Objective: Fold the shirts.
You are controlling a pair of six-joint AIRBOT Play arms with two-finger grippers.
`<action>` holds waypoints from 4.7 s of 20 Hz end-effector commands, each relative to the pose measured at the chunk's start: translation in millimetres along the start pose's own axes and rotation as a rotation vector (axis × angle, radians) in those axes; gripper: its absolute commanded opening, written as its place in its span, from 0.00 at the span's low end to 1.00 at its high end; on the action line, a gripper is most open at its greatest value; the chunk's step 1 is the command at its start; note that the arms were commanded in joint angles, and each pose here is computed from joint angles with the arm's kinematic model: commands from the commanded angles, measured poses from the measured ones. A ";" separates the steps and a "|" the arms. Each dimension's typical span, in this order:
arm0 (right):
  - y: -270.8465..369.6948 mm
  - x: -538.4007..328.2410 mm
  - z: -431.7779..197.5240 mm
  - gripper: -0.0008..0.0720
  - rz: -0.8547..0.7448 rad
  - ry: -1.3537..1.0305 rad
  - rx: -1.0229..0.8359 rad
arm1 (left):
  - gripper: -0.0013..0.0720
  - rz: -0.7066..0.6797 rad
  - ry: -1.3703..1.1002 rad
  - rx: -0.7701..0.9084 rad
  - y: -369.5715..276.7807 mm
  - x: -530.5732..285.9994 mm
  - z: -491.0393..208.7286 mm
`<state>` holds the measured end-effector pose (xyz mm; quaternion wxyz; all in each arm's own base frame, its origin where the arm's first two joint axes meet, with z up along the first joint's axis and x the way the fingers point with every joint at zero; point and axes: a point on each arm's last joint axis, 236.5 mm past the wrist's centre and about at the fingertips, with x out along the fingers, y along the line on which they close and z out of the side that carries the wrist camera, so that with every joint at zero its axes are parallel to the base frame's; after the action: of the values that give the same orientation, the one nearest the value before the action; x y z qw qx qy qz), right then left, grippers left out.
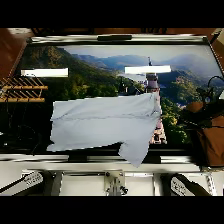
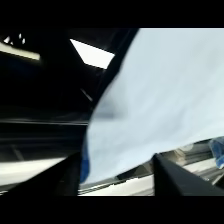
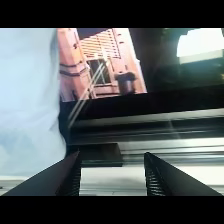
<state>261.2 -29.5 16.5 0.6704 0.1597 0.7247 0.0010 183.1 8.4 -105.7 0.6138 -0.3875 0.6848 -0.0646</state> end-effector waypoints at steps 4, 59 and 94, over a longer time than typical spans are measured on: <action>10.0 9.4 -6.7 0.71 0.052 0.027 0.012 | 0.23 -0.003 -0.071 -0.012 1.1 1.8 15.3; 138.2 83.2 210.9 0.70 0.192 -0.466 -0.197 | 0.25 -0.133 -0.285 0.146 -163.0 -19.2 222.3; 147.0 74.2 153.5 0.10 0.364 -0.175 -0.208 | 0.50 -0.247 -0.087 0.190 -192.9 -35.7 171.2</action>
<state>438.4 92.0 -70.3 0.7144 0.2199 0.6400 0.1777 417.0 -24.8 -18.4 0.6679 -0.4007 0.6042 -0.1686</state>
